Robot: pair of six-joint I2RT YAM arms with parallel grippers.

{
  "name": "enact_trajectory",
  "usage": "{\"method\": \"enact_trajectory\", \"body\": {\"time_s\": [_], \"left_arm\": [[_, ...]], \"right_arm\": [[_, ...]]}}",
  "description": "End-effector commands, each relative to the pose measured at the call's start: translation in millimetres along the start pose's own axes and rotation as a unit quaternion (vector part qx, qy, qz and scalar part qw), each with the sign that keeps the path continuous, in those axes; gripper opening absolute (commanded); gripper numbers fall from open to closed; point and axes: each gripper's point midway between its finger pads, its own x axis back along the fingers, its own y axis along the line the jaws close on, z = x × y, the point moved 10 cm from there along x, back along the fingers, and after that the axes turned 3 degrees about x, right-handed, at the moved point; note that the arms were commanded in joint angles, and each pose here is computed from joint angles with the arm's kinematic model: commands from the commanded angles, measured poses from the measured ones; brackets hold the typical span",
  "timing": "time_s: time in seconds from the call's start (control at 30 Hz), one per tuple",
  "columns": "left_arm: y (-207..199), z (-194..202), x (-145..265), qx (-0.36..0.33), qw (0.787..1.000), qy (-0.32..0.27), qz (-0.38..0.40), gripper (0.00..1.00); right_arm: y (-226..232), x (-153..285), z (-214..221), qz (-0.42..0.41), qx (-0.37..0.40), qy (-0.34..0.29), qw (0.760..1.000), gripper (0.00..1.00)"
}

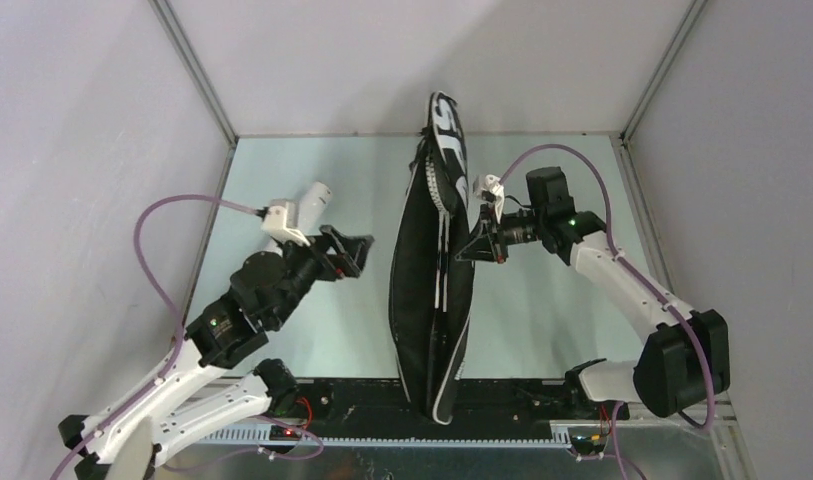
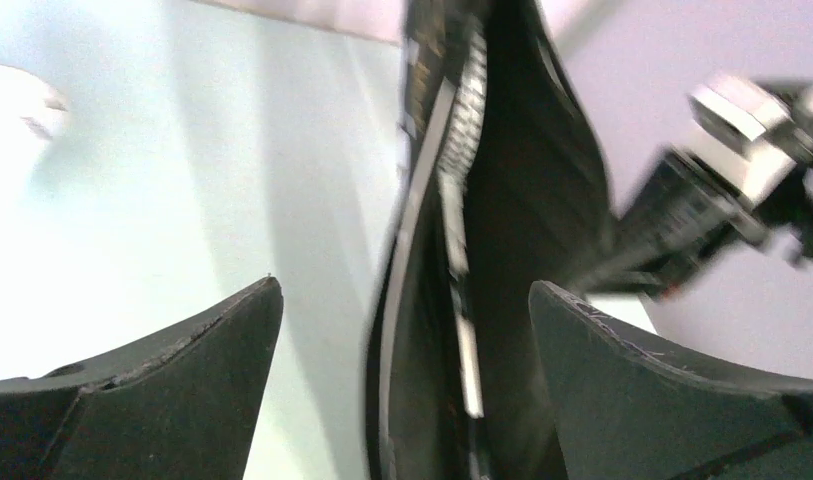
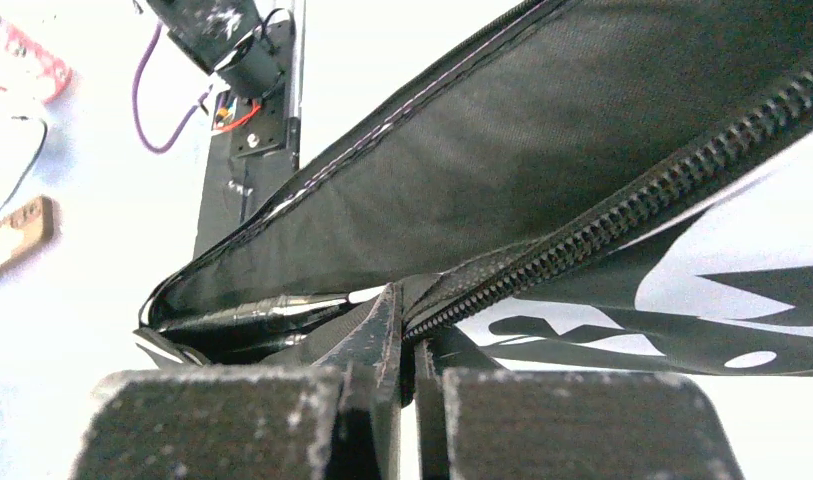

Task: Pack up the badminton gear
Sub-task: Adjust the racket bag at the center of the board.

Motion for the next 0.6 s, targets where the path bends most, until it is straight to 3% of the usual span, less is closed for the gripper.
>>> {"method": "enact_trajectory", "body": {"time_s": [0.0,0.33,0.47,0.57], "left_arm": [[20,-25,-6,0.013,0.992,-0.066,-0.108,1.0],[37,-57,-23,0.058,0.987,-0.101,-0.109,1.0],[41,-64,-10,0.062,0.981,-0.13,-0.128,1.0],[44,-64,-1,0.064,0.978,-0.142,-0.139,1.0]], "right_arm": [[12,2,-32,-0.081,0.124,-0.016,0.989,0.0],[10,-9,-40,-0.117,0.237,0.112,0.958,0.0],[-3,-16,-78,-0.122,0.303,0.116,0.938,0.0],[-9,-27,-85,-0.153,0.305,0.138,0.93,0.0]]}}
